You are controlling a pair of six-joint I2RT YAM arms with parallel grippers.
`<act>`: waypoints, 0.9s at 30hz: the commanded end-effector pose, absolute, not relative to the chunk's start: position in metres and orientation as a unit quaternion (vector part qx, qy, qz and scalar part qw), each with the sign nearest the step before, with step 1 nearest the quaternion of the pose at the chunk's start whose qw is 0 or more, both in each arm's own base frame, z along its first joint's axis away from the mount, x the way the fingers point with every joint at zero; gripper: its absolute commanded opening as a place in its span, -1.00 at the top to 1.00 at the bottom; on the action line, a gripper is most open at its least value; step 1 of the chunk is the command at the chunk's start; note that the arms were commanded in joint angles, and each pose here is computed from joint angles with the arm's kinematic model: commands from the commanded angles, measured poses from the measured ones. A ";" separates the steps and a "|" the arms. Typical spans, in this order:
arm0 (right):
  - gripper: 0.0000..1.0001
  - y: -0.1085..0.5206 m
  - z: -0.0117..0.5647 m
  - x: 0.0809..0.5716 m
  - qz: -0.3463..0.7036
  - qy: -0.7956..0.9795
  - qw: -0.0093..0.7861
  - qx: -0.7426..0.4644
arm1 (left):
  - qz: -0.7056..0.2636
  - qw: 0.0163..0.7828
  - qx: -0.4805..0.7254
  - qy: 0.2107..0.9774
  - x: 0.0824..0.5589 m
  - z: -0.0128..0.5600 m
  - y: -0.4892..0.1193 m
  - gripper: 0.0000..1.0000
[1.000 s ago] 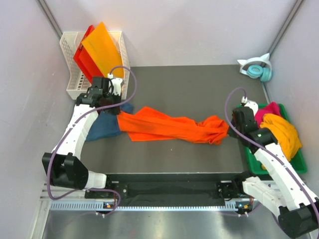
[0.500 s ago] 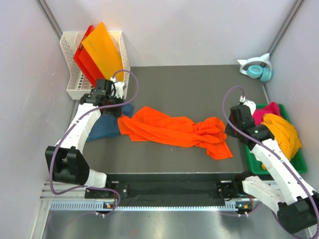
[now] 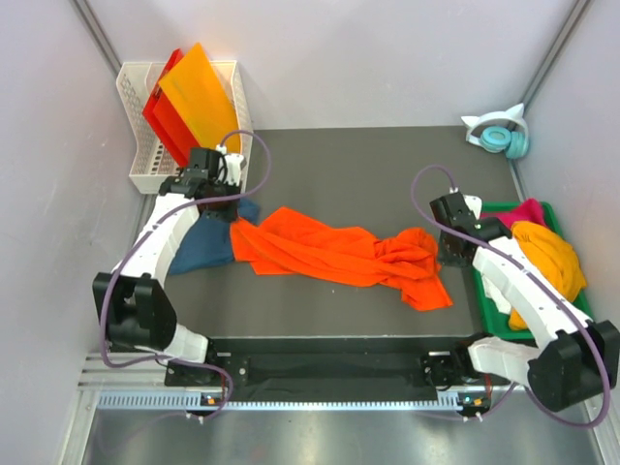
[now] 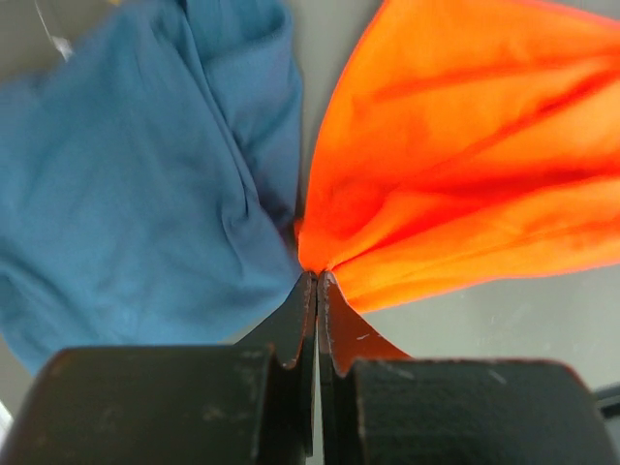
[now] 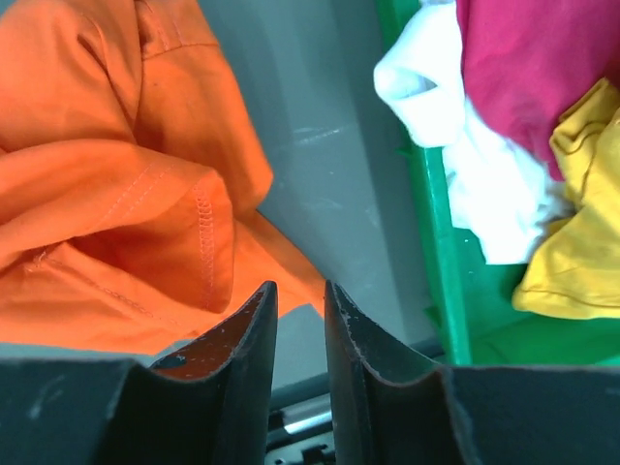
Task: Fold and stack the t-shirts
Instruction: Flatten the tshirt out
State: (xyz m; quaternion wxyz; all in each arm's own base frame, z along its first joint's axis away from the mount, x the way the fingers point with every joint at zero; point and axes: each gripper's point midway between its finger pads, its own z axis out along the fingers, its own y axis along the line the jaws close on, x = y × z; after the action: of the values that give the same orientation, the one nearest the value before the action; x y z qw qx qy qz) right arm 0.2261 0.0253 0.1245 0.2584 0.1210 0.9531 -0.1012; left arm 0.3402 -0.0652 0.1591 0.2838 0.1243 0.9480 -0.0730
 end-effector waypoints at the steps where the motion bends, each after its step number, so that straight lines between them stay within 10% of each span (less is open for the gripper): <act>1: 0.46 0.022 0.135 0.231 -0.130 0.960 0.236 0.068 | -0.073 0.335 0.109 0.933 0.389 0.180 -0.069 1.00; 27: 0.42 0.086 0.106 0.234 -0.042 0.979 0.197 0.034 | -0.020 0.375 0.087 0.923 0.523 0.191 -0.063 1.00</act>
State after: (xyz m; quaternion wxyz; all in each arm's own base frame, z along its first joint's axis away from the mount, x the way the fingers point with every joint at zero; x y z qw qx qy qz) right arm 0.2269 0.0792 0.0981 0.1832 0.0304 0.9813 -0.0504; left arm 0.4883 -0.0723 0.1686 0.3340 0.0959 0.9367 -0.0433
